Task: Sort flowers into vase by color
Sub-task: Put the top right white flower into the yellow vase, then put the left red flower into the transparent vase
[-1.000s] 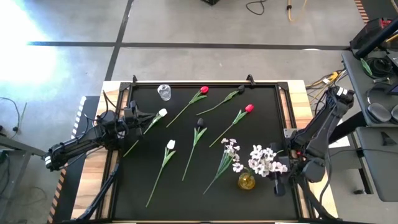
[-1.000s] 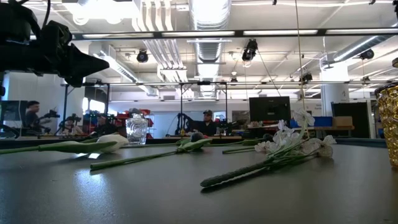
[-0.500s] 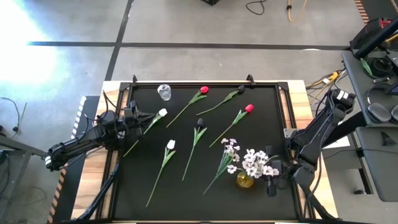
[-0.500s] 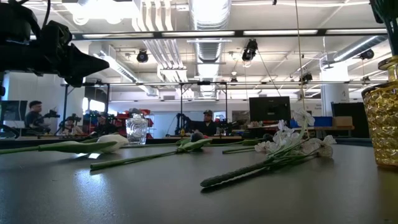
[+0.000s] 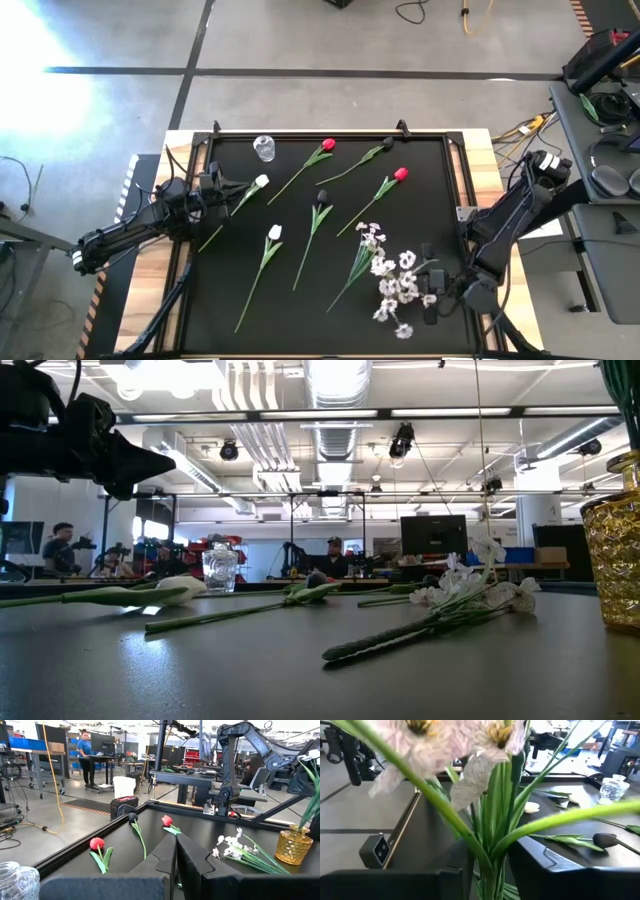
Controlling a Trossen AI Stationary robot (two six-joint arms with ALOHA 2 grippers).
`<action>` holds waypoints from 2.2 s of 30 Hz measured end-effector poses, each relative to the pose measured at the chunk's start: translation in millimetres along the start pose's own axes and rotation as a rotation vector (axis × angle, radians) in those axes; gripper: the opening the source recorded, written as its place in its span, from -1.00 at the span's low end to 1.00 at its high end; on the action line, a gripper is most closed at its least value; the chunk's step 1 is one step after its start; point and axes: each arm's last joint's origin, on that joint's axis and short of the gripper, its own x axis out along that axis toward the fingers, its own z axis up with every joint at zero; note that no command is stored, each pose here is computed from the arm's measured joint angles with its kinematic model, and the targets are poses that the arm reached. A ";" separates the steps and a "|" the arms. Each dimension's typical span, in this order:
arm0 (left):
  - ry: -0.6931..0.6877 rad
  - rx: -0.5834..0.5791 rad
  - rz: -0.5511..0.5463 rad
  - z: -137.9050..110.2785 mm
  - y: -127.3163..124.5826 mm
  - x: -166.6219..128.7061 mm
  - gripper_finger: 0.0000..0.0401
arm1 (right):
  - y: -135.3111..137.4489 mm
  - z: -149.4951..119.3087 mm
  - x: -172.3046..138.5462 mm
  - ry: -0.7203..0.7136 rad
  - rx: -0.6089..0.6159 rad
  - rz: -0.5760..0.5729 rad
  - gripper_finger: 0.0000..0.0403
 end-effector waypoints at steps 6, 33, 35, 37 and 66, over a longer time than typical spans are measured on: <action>0.000 0.000 0.000 0.0 0.0 0.0 -1.00 | 0.2 5.4 -1.0 -0.007 0.014 0.005 -0.22; 0.000 0.000 0.000 0.0 0.0 0.0 -1.00 | -21.6 12.0 -20.6 0.146 0.152 0.118 -0.03; 0.000 0.000 0.000 0.0 0.0 0.0 -1.00 | -27.1 12.8 -24.1 0.181 0.152 0.099 -0.03; 0.000 0.000 0.000 0.0 0.0 0.0 -1.00 | -32.1 15.7 -27.7 0.210 0.156 0.079 -0.03; -0.008 0.001 -0.001 0.7 -0.1 0.0 -1.00 | -115.7 119.4 -22.0 0.331 0.492 -0.415 -0.94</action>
